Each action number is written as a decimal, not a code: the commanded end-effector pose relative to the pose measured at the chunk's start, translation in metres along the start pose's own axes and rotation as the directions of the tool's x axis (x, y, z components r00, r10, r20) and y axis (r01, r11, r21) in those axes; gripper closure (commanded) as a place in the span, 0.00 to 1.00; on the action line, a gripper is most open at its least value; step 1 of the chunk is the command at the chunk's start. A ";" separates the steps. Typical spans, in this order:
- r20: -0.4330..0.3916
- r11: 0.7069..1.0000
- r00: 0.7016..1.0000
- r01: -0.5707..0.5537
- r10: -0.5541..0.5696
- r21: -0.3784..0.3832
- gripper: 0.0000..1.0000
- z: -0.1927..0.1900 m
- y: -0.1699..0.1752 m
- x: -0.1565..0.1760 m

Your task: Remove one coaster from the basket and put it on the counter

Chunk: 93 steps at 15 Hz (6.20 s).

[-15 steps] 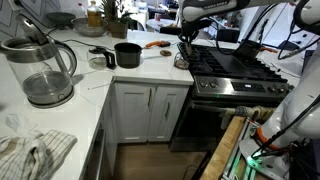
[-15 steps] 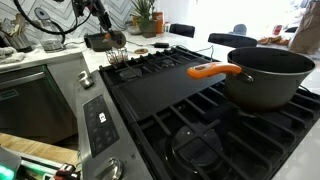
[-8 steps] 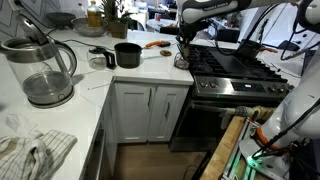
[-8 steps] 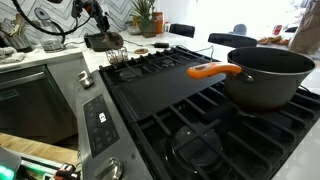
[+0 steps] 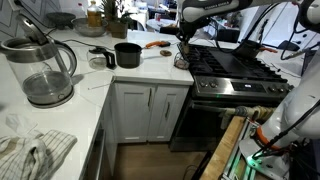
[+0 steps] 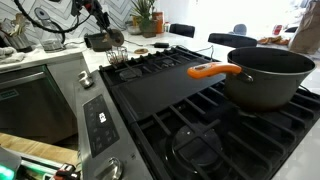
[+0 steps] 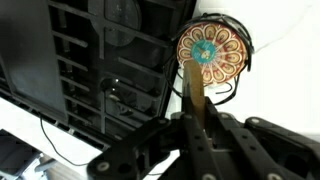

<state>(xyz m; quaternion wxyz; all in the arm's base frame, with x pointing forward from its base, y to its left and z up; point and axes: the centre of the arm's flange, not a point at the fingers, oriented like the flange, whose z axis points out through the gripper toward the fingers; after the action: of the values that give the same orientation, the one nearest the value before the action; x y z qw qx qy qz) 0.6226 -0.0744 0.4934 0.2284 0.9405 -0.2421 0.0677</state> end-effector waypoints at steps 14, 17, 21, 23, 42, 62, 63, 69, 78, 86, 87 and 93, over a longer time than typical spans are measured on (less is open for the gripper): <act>-0.237 0.812 0.789 0.488 -0.568 -0.320 0.97 0.000 -0.070 0.060; -0.257 0.750 0.710 0.571 -0.655 -0.334 0.97 0.000 -0.085 0.048; -0.254 0.771 0.733 0.555 -0.631 -0.314 0.86 -0.003 -0.087 0.048; -0.253 0.767 0.730 0.558 -0.635 -0.316 0.86 -0.003 -0.087 0.047; -0.025 0.612 0.663 0.674 -0.748 -0.414 0.97 0.031 -0.104 -0.005; -0.176 0.591 0.610 0.591 -0.773 -0.549 0.97 0.087 -0.170 -0.020; -0.205 0.608 0.610 0.581 -0.766 -0.541 0.97 0.090 -0.174 -0.021; -0.271 0.642 0.603 0.568 -0.750 -0.515 0.97 0.112 -0.188 -0.030; -0.317 0.655 0.580 0.595 -0.751 -0.465 0.24 0.096 -0.175 -0.038; -0.515 0.758 0.585 0.611 -0.627 -0.229 0.00 0.044 -0.134 -0.057; -0.519 0.773 0.611 0.610 -0.597 -0.172 0.00 0.037 -0.124 -0.059; -0.453 0.801 0.750 0.587 -0.482 0.119 0.00 0.011 -0.054 -0.078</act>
<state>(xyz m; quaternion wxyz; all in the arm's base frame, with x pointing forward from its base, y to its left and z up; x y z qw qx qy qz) 0.6219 0.0150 0.4135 0.2232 0.9349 0.1153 0.2506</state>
